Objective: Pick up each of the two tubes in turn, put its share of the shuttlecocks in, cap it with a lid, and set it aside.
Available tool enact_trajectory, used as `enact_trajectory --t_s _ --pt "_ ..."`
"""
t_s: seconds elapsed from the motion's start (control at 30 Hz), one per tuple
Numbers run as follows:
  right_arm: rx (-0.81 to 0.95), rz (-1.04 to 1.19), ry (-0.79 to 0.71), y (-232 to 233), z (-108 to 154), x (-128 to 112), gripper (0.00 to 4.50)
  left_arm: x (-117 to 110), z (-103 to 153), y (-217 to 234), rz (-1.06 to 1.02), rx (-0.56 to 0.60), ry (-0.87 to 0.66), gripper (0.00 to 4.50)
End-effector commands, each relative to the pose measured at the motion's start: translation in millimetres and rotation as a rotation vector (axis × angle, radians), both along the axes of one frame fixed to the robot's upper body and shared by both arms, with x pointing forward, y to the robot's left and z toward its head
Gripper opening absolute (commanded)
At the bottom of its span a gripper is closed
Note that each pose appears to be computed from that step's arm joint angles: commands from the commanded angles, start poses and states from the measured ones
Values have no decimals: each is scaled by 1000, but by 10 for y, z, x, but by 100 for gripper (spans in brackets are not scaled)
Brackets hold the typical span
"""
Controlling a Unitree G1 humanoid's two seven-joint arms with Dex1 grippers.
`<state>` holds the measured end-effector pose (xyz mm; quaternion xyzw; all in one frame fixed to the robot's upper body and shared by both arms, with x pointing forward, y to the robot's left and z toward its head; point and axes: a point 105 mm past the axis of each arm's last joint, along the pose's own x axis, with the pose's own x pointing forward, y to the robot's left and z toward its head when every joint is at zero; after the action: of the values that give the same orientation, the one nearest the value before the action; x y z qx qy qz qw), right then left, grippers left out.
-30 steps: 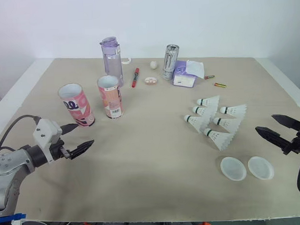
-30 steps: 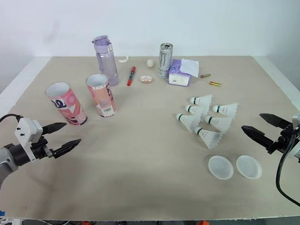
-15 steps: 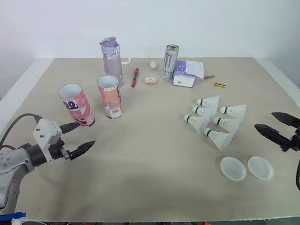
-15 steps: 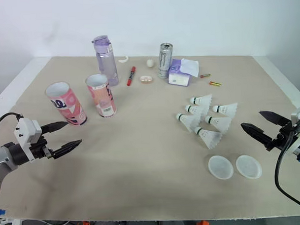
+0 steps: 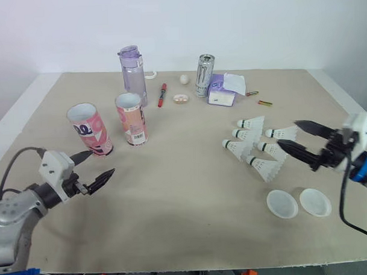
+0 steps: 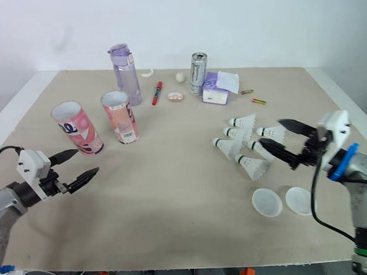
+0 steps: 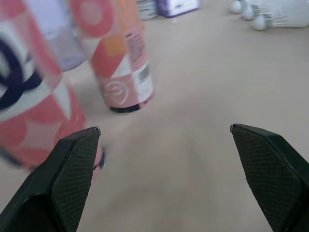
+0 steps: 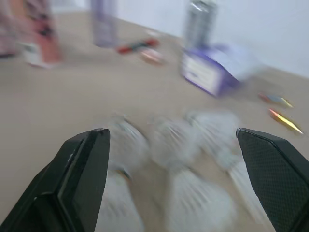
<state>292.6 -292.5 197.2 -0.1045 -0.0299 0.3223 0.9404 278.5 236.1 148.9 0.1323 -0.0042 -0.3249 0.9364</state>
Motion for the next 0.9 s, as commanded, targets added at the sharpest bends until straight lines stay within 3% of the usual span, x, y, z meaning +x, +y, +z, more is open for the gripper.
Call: enact_trajectory --t_s 0.03,0.13,0.33,0.57,0.9 --pt "34 316 -100 1012 323 84 449 -82 23 -17 166 -36 -84 450" --pt "49 534 -78 1576 312 63 449 -64 -6 67 325 -97 -96 450" --pt "34 761 -33 2163 96 140 449 -24 -150 174 535 -191 -83 450" --pt "1 830 -27 2389 -56 267 449 101 -207 230 547 -229 -71 450" --pt "-8 839 -50 2427 -54 307 449 405 -240 204 436 -288 8 450"
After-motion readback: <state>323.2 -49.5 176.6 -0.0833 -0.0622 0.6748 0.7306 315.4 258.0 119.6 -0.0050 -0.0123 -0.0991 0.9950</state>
